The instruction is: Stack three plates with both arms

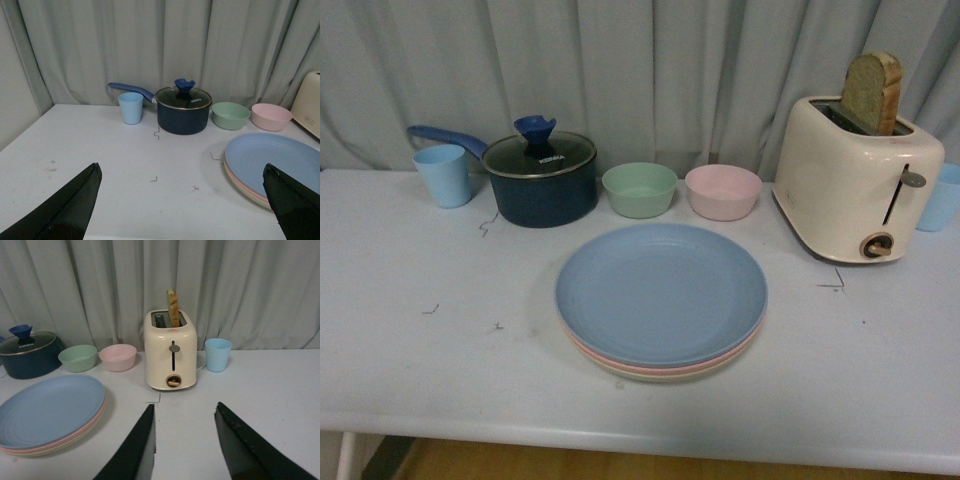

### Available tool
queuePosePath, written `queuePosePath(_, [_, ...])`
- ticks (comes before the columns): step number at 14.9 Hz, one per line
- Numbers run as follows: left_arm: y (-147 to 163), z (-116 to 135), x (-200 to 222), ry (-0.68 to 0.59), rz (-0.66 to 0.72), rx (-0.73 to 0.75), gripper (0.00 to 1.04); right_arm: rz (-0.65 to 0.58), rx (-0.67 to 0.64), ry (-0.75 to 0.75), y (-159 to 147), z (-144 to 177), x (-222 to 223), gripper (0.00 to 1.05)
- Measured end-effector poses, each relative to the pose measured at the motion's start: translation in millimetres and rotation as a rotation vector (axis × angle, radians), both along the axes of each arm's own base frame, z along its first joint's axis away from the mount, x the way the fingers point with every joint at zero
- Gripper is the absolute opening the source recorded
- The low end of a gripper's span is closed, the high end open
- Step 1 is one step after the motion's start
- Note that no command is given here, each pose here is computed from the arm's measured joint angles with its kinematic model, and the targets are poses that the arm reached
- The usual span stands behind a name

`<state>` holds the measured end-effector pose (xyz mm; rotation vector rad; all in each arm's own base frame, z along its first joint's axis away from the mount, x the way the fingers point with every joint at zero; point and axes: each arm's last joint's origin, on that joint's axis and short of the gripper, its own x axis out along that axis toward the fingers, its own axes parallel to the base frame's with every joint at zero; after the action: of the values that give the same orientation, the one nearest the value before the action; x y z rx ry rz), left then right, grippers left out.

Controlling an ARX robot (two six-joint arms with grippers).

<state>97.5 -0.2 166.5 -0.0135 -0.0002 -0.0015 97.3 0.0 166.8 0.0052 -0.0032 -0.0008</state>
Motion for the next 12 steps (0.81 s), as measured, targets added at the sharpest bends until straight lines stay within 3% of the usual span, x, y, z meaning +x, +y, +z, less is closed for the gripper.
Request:
queuePosePath(5, [0.0, 0.0, 0.0, 0.0, 0.0, 0.0, 0.98, 0.0, 0.0, 0.0, 0.0, 0.0, 0.0, 0.95])
queuePosePath(6, [0.0, 0.0, 0.0, 0.0, 0.0, 0.0, 0.98, 0.0, 0.0, 0.0, 0.0, 0.0, 0.0, 1.0])
queuePosePath(12, [0.0, 0.0, 0.0, 0.0, 0.0, 0.0, 0.98, 0.0, 0.0, 0.0, 0.0, 0.0, 0.0, 0.98])
